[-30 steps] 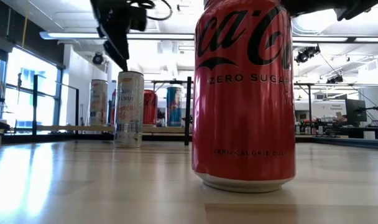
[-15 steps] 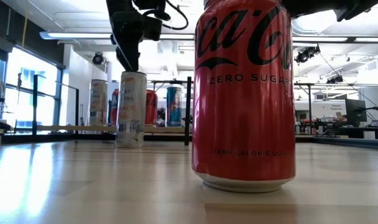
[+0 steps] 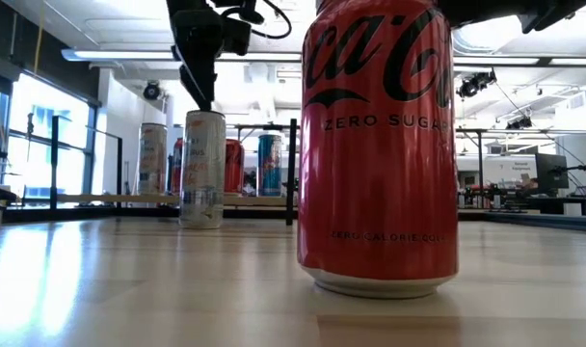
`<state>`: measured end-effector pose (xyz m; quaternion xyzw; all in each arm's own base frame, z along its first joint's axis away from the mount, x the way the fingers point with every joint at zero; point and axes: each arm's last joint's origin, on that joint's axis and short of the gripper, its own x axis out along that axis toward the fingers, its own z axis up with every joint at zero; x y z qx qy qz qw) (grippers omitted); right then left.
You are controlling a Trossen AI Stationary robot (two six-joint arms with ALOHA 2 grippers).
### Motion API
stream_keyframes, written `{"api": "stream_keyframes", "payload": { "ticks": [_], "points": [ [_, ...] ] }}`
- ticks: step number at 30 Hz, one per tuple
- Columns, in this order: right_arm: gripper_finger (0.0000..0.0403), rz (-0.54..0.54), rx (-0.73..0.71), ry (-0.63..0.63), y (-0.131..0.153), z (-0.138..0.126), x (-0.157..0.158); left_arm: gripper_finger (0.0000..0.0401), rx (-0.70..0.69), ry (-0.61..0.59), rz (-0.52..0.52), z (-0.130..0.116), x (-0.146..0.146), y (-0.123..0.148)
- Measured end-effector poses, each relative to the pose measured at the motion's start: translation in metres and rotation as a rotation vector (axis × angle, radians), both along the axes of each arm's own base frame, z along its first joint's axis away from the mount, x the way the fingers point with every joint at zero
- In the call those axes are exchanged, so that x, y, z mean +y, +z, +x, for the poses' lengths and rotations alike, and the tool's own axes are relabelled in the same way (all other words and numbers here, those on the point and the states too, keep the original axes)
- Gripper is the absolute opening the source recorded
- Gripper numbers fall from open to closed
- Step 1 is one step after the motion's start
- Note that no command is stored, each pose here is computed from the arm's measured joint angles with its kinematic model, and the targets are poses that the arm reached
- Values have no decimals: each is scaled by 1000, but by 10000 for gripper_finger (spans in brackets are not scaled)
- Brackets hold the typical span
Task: Place canned beverage on shelf
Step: Put the white and yellow soda can aligned with the other white and yellow soda can on the shelf
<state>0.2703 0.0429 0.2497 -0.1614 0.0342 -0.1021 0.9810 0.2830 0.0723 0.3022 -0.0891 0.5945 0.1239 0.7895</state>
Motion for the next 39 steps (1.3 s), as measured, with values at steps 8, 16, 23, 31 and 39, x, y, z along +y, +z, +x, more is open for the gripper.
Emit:
{"api": "stream_keyframes", "payload": {
  "ticks": [8, 16, 23, 31, 39],
  "points": [
    [0, 0, 0, 0, 0, 0, 0, 343, 18, 51, -64, -1, 3, -4],
    [0, 0, 1, 0, 0, 0, 0, 343, -8, 62, -76, 0, 6, -3],
    [0, -1, 3, -1, 0, 0, 0, 343, -8, 64, -70, 0, 7, -3],
    [0, -1, 5, -1, 0, 0, 0, 343, -2, 35, -48, 1, 4, -3],
    [0, -1, 7, 0, -1, 0, 0, 343, 12, 23, -51, 0, 3, -14]
  ]
}}
